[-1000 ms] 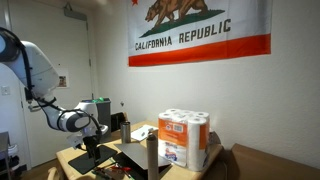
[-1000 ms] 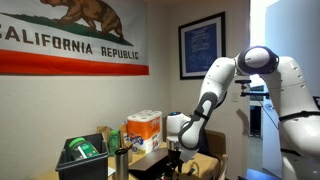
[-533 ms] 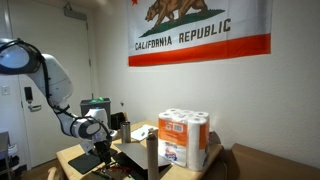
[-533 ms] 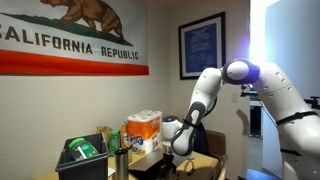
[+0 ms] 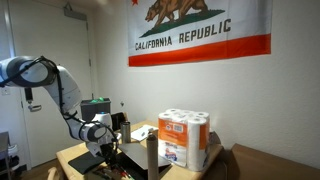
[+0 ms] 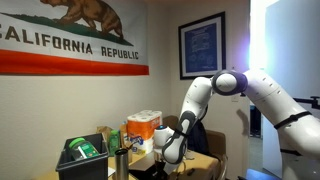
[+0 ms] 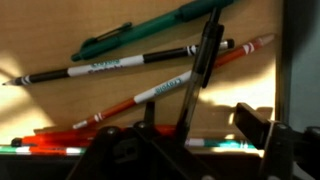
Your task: Put the black pen in the silver cup
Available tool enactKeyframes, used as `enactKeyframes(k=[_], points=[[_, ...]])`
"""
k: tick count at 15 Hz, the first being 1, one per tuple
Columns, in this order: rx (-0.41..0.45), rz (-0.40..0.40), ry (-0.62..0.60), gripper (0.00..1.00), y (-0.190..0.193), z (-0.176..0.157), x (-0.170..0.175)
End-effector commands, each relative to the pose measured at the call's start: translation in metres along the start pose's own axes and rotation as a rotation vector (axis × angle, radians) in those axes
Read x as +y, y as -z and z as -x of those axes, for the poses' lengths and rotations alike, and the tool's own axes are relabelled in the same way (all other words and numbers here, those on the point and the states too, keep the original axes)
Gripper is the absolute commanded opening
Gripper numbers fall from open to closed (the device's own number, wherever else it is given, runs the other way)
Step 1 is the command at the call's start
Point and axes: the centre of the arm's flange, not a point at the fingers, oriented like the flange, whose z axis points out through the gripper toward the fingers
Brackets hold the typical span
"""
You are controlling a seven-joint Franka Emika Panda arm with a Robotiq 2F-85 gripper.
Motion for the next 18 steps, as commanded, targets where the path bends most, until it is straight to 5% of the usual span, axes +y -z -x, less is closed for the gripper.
enactKeyframes(k=[1, 8, 18], points=[[-0.02, 0.025, -0.013, 0.52, -0.006, -0.004, -0.006], [-0.065, 0.07, 0.0, 0.01, 0.013, -0.006, -0.009], [-0.23, 0.108, 0.081, 0.03, 0.086, 0.01, -0.044]])
